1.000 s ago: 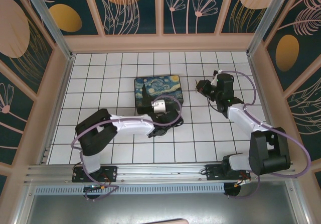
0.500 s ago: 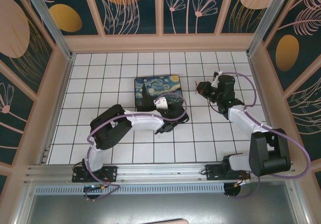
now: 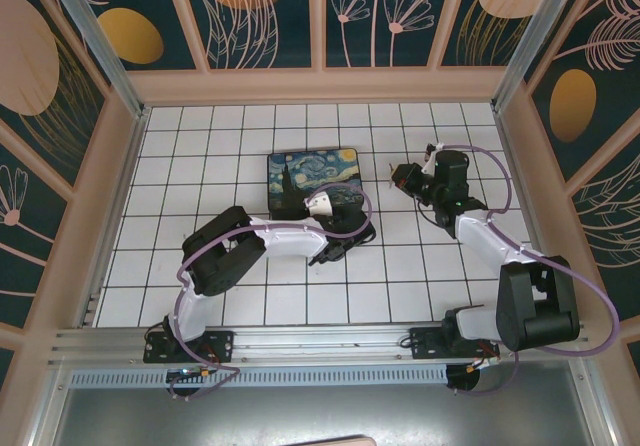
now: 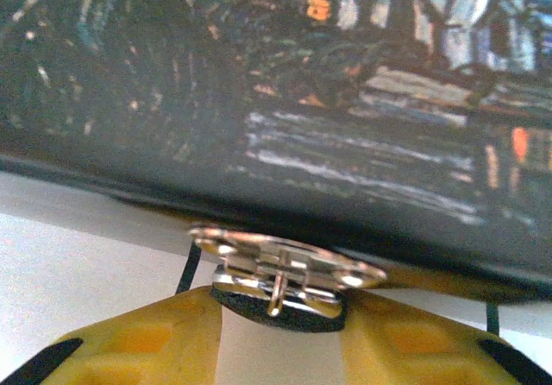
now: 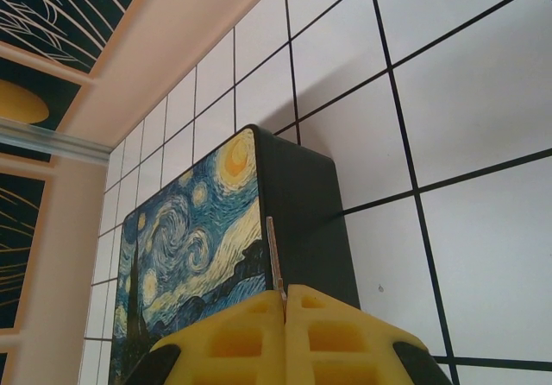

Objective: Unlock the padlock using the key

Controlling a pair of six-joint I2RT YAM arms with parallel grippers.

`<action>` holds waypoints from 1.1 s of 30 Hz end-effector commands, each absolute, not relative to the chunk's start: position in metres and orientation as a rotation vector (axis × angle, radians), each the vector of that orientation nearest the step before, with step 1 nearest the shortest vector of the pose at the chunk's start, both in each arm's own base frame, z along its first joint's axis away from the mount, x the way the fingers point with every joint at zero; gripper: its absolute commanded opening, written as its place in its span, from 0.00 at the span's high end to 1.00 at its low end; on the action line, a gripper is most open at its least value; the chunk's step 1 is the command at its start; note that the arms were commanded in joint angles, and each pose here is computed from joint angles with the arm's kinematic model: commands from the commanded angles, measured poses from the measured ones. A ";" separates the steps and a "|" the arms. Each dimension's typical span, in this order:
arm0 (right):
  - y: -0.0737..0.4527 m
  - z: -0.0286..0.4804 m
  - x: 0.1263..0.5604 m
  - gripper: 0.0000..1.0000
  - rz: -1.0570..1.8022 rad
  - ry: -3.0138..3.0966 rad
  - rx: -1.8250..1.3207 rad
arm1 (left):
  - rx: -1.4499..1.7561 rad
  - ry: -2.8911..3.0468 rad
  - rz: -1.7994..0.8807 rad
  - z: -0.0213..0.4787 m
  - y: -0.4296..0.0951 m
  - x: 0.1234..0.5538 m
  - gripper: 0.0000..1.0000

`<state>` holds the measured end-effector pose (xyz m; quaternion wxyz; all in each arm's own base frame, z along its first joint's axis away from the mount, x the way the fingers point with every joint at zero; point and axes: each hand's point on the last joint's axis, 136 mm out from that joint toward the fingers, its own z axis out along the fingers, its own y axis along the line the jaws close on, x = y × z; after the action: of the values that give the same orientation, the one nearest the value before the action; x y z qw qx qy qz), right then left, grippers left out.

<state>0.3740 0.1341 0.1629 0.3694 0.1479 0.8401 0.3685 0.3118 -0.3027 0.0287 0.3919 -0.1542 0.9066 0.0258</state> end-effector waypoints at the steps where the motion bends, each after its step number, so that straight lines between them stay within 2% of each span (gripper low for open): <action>1: 0.134 0.171 0.373 1.00 0.958 2.117 0.342 | -0.381 2.257 0.154 0.030 -0.288 0.317 0.66; 7: 0.133 0.171 0.370 1.00 0.954 2.114 0.343 | -0.363 2.245 0.156 0.041 -0.285 0.317 0.73; 21: 0.132 0.178 0.366 1.00 0.960 2.096 0.333 | -0.309 2.284 0.113 0.078 -0.288 0.296 0.76; 22: 0.133 0.179 0.366 1.00 0.962 2.095 0.329 | -0.306 2.288 0.111 0.080 -0.288 0.295 0.74; 24: 0.133 0.179 0.365 1.00 0.965 2.095 0.327 | -0.297 2.301 0.111 0.083 -0.285 0.293 0.58; 26: 0.133 0.179 0.363 1.00 0.963 2.100 0.319 | -0.262 2.320 0.094 0.080 -0.285 0.290 0.49; 33: 0.133 0.185 0.365 1.00 0.959 2.096 0.306 | -0.148 2.373 0.089 0.047 -0.268 0.293 0.43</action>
<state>0.3648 0.1347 0.1717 0.3796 0.1364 0.8339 0.3768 0.2884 -0.2682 0.0528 0.3743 -0.0894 0.9220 0.0428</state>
